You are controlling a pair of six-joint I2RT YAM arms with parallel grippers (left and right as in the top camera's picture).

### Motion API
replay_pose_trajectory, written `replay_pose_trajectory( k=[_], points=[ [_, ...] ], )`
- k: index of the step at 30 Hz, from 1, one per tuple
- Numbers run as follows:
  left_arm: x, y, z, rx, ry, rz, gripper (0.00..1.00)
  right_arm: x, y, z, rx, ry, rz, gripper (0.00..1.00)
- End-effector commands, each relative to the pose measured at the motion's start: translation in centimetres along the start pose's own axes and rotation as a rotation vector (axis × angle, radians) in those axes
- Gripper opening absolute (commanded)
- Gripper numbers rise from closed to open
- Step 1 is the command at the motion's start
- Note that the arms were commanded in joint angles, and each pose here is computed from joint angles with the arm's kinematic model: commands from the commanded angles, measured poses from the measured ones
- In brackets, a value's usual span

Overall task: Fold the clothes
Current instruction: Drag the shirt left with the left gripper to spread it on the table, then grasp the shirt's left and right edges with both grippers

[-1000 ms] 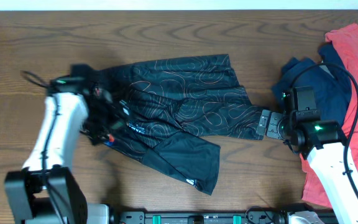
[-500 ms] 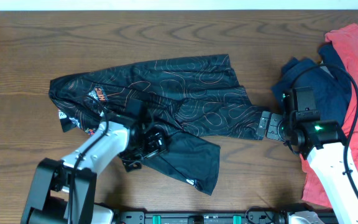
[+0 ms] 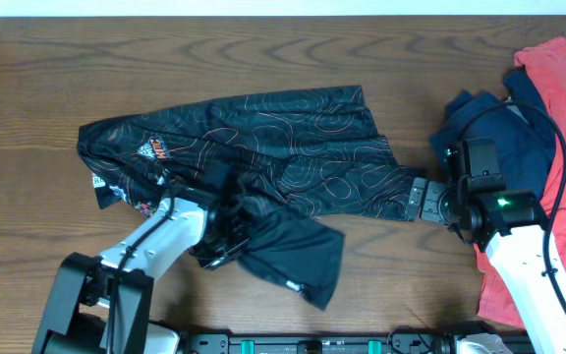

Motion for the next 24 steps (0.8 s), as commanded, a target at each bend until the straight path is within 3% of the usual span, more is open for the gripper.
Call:
replay_pose_trajectory(
  k=[1, 7, 14, 24],
  points=[
    [1.1, 1.6, 2.4, 0.017, -0.047, -0.042, 0.06, -0.8, 0.6, -0.4, 0.05, 0.076, 0.011, 0.99],
    [2.5, 5.9, 8.9, -0.054, -0.211, 0.059, 0.06, -2.4, 1.0, -2.6, 0.042, 0.229, -0.002, 0.93],
    [2.3, 11.7, 12.7, -0.094, -0.4, 0.307, 0.06, -2.2, 1.7, -6.4, -0.003, 0.285, -0.122, 0.92],
    [2.1, 13.8, 13.1, -0.167, -0.411, 0.424, 0.06, -0.9, 5.0, -8.1, 0.161, 0.295, -0.274, 0.88]
  ],
)
Point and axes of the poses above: each gripper's point midway between its finger pads, its own z axis back along the fingers, its own y axis along the line the jaws close on, x = y × z, the point moved 4 cm from there along z, back along the fingers, and after that the axes turned 15 degrees about -z, right-handed, at the moved point
